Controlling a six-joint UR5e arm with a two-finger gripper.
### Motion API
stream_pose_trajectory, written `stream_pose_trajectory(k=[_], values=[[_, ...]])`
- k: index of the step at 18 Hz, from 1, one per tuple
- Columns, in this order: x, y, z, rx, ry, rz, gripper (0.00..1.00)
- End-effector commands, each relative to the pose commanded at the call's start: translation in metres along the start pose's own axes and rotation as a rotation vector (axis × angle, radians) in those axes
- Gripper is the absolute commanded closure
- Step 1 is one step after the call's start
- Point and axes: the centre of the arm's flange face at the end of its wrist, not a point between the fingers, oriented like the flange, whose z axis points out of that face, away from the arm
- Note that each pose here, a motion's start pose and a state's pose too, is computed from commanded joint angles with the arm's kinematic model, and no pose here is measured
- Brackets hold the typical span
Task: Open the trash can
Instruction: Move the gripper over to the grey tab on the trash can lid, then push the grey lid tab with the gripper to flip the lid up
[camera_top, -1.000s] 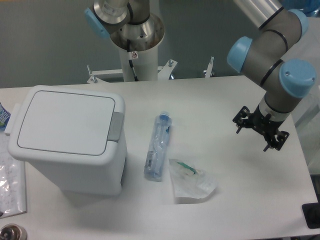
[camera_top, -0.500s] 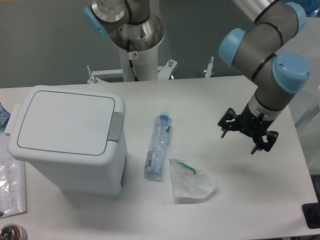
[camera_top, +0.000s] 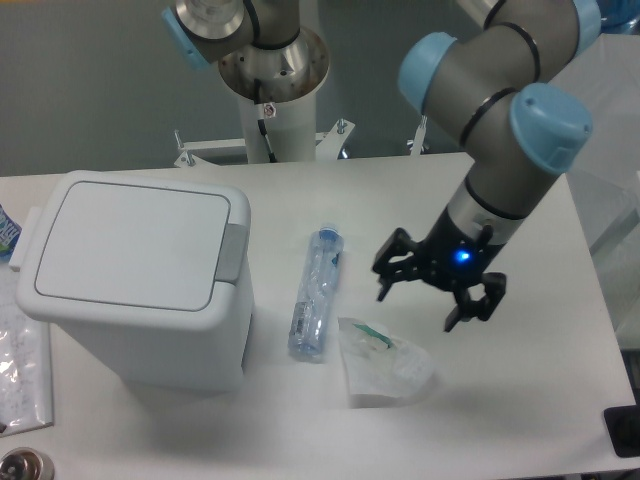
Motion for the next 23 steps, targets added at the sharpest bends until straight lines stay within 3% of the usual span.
stream_pose_trajectory(k=[8,15,23], values=[[0.056,-0.020,-0.012,0.054,0.042,-0.005,0.00],[0.102,-0.001,-0.012,0.037,0.063,0.012,0.00],[0.110,0.003,-0.002,0.022,0.069,0.014,0.00]])
